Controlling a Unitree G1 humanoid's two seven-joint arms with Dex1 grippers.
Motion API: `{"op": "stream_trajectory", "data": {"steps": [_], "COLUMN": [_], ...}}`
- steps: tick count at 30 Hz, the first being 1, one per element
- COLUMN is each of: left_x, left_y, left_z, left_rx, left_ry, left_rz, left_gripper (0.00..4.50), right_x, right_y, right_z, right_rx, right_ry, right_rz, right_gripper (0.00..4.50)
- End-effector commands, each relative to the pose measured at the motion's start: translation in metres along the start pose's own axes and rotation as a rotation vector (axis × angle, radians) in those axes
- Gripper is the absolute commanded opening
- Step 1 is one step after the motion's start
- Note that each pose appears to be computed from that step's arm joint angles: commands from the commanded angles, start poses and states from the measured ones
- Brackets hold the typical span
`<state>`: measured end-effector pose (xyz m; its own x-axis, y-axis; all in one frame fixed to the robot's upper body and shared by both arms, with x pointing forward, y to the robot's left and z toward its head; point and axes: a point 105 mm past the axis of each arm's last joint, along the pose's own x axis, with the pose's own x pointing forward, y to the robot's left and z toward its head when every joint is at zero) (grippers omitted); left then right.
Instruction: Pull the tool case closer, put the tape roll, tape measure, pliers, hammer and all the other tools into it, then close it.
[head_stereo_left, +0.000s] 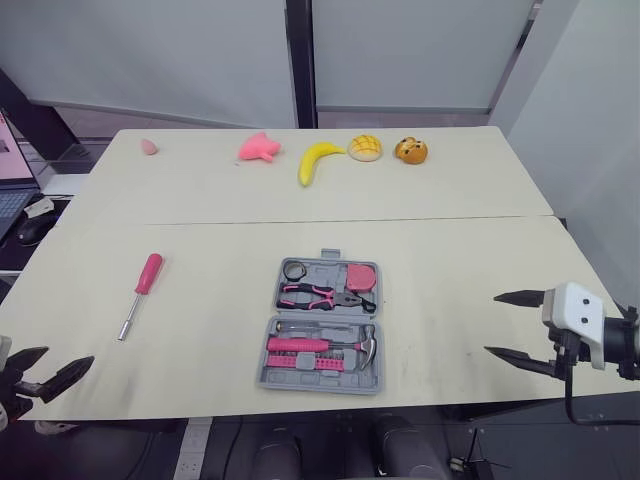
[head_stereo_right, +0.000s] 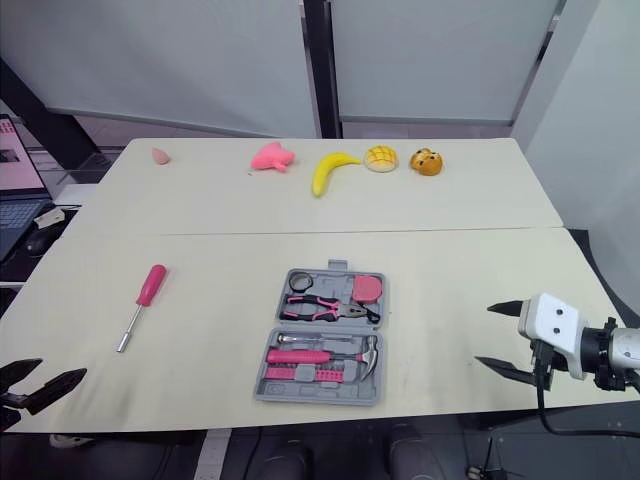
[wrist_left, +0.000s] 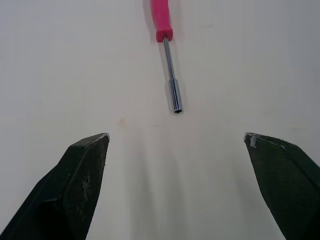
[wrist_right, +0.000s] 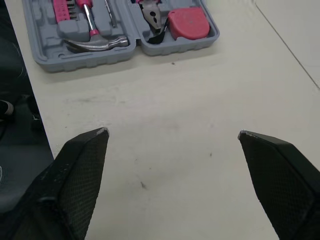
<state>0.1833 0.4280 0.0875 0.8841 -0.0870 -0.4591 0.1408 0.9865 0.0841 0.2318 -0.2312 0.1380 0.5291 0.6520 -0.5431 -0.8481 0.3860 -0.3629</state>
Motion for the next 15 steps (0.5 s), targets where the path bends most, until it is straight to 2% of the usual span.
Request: {"op": "stream_trajectory", "data": {"steps": [1, 5, 9, 15], "left_x": [-0.004, 0.003, 0.017, 0.051], "left_y": [0.003, 0.002, 0.001, -0.006], "left_z": [0.012, 0.023, 0.034, 0.042], "left_rx": [0.003, -0.023, -0.057, -0.141], "left_ry": [-0.045, -0.066, -0.085, -0.071], "left_rz": [0.023, 0.025, 0.045, 0.074], "left_gripper": [4.50, 4.50, 4.50, 4.50], "right_x": [-0.008, -0.010, -0.005, 0.018], "right_y": [-0.013, -0.017, -0.020, -0.014], "right_z": [0.000, 0.002, 0.018, 0.083], "right_rx": [0.016, 0.024, 0.009, -0.065], "right_ry": [-0.010, -0.014, -0.073, -0.290], "right_rz": [-0.068, -0.084, -0.093, -0.052], "right_gripper": [4.46, 4.46, 4.46, 4.46]}}
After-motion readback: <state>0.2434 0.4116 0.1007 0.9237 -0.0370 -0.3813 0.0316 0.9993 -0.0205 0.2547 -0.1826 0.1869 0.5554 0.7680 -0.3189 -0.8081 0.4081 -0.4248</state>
